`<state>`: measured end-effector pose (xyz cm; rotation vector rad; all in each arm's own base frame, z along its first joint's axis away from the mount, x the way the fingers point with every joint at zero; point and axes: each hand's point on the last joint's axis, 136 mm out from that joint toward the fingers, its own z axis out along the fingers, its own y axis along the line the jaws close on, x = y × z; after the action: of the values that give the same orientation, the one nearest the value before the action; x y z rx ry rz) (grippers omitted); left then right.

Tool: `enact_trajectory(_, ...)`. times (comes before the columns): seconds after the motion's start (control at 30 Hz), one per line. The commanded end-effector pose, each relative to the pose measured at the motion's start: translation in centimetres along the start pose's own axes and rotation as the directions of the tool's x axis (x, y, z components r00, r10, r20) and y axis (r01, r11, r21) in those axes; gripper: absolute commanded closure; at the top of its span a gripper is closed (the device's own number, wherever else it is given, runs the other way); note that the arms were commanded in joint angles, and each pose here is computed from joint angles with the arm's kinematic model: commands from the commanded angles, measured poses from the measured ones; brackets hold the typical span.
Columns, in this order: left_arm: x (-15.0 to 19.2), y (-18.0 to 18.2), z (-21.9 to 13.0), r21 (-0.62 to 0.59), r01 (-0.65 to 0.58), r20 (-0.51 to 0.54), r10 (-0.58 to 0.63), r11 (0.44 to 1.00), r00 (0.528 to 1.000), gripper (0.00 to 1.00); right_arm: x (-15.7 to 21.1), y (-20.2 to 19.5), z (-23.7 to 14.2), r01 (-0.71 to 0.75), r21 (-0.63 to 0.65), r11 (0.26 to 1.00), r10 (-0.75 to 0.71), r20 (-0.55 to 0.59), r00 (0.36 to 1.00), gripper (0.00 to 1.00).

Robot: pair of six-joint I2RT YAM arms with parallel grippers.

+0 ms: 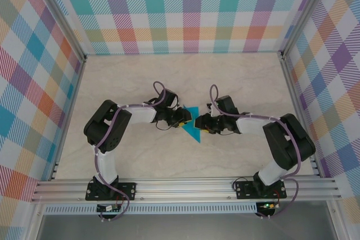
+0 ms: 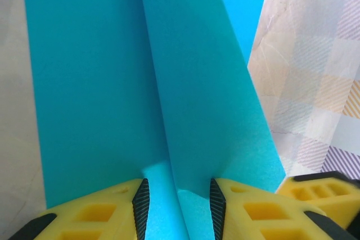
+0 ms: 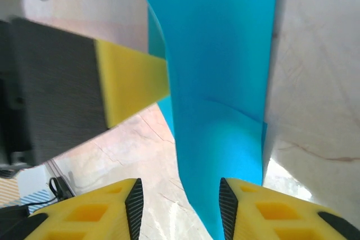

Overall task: Fold a paper plane with a square sheet of paper (fold left side to right side)
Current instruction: Fourth fold the wing at the center of the table.

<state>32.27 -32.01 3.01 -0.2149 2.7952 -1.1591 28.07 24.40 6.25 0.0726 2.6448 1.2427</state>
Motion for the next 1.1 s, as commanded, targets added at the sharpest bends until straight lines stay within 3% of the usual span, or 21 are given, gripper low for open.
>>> enact_trajectory(0.0, 0.4, 1.1, 0.8, -0.056, -0.004, -0.011, 0.003, 0.998, 1.000, 0.64, -1.4, 1.6, -0.8, 0.030, -0.064, 0.998, -0.029, 0.009, 1.000, 0.54)
enact_trajectory(0.57, 0.4, 0.9, 0.6, -0.054, -0.004, -0.011, 0.004, 0.999, 1.000, 0.64, -2.8, 1.0, 2.7, -0.018, -0.052, 0.998, 0.014, -0.071, 0.997, 0.65)
enact_trajectory(0.7, 0.4, 0.9, 0.6, -0.056, -0.007, -0.012, 0.006, 0.998, 1.000, 0.64, -2.7, 0.7, 3.3, -0.018, -0.045, 0.999, 0.014, -0.084, 0.996, 0.72)
enact_trajectory(0.9, 0.4, 0.8, 0.5, -0.056, -0.008, -0.011, 0.008, 0.998, 1.000, 0.64, -2.8, 0.0, 3.4, -0.009, -0.005, 1.000, 0.008, -0.086, 0.996, 0.92)
enact_trajectory(1.07, 0.4, 0.9, 0.5, -0.059, -0.010, -0.011, 0.009, 0.998, 1.000, 0.64, -3.0, -1.1, 3.2, 0.014, 0.076, 0.997, -0.008, -0.084, 0.996, 0.96)
